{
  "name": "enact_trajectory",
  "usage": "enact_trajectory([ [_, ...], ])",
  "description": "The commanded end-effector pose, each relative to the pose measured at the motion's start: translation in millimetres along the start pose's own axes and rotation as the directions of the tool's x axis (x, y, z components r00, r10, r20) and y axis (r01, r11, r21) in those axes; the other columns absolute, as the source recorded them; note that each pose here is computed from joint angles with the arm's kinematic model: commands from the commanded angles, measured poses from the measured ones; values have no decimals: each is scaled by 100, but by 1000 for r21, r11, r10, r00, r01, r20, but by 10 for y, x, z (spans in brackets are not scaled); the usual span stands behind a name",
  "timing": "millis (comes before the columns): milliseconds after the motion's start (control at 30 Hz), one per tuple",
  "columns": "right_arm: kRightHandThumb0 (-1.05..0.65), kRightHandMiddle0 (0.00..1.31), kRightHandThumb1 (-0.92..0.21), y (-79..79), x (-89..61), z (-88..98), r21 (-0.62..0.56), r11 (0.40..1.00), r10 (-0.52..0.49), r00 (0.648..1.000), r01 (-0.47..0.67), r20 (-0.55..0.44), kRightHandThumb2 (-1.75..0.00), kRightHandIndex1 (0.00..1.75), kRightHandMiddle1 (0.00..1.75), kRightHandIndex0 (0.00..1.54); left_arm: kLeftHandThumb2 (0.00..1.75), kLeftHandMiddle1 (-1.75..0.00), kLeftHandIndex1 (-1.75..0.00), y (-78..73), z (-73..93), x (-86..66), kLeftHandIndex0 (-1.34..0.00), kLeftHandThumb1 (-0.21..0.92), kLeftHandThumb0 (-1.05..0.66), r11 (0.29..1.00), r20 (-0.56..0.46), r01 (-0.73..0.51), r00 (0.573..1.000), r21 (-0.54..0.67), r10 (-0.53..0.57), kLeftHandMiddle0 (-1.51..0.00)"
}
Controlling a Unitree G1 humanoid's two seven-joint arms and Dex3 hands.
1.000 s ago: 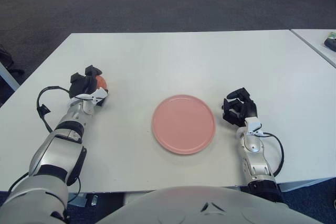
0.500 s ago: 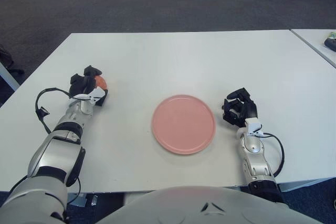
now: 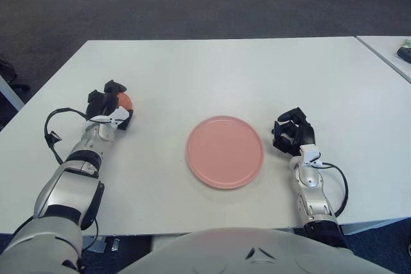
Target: Put the apple into the plate.
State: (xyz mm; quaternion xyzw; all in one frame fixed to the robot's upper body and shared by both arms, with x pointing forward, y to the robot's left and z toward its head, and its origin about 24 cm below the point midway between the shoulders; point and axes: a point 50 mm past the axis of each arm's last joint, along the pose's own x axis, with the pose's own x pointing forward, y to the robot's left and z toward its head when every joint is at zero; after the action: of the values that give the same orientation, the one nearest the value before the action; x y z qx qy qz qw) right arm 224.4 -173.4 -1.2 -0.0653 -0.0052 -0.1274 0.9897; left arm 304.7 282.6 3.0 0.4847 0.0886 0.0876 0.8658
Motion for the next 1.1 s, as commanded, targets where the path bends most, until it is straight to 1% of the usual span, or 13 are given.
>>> enact_trajectory([
  [0, -41, 43, -55, -37, 16, -16, -7, 1000, -15, 1000, 15, -16, -104, 144, 175, 66, 154, -175, -175, -205, -17, -112, -76, 14, -54, 995, 16, 96, 995, 5, -96, -136],
  [167, -41, 43, -55, -36, 14, -15, -6, 1000, -15, 1000, 15, -15, -103, 144, 175, 65, 153, -175, -175, -136, 76, -82, -75, 15, -54, 998, 102, 51, 993, 35, -55, -137],
  [267, -41, 43, -55, -35, 14, -14, -7, 1000, -14, 1000, 14, -14, -103, 145, 175, 65, 152, -175, -175, -115, 108, -76, -74, 16, -53, 998, 131, 35, 990, 51, -41, -138],
  [400, -40, 41, -57, -34, 15, -15, -7, 1000, -15, 1000, 14, -15, -101, 144, 175, 65, 146, -175, -175, -73, 173, -71, -70, 20, -52, 997, 198, 9, 980, 75, -23, -139],
  [567, -40, 41, -58, -33, 16, -15, -7, 1000, -15, 1000, 15, -17, -100, 144, 175, 65, 142, -175, -175, -41, 233, -77, -67, 23, -50, 997, 257, -16, 966, 77, -5, -138],
  [700, -40, 40, -58, -33, 17, -17, -9, 1000, -13, 1000, 13, -24, -100, 143, 175, 65, 140, -175, -175, 17, 360, -84, -66, 25, -50, 999, 333, -36, 942, 27, 25, -138],
  [900, -40, 41, -58, -33, 17, -17, -15, 1000, -15, 1000, 15, -27, -100, 143, 175, 66, 139, -175, -175, 65, 448, -106, -66, 25, -49, 999, 379, -41, 924, -19, 45, -137],
  [933, -40, 41, -57, -32, 17, -17, -16, 1000, -16, 999, 16, -27, -100, 143, 175, 66, 141, -175, -175, 73, 465, -112, -67, 24, -50, 999, 386, -37, 921, -31, 46, -138],
  [1000, -40, 41, -57, -32, 18, -18, -18, 1000, -16, 1000, 16, -27, -101, 144, 175, 66, 145, -175, -175, 97, 546, -148, -69, 21, -51, 997, 417, -26, 907, -72, 54, -138],
  [1067, -40, 41, -57, -32, 18, -20, -18, 1000, -16, 1000, 15, -25, -101, 144, 175, 66, 148, -175, -175, 129, 685, -215, -71, 19, -52, 993, 466, -21, 882, -112, 71, -137],
])
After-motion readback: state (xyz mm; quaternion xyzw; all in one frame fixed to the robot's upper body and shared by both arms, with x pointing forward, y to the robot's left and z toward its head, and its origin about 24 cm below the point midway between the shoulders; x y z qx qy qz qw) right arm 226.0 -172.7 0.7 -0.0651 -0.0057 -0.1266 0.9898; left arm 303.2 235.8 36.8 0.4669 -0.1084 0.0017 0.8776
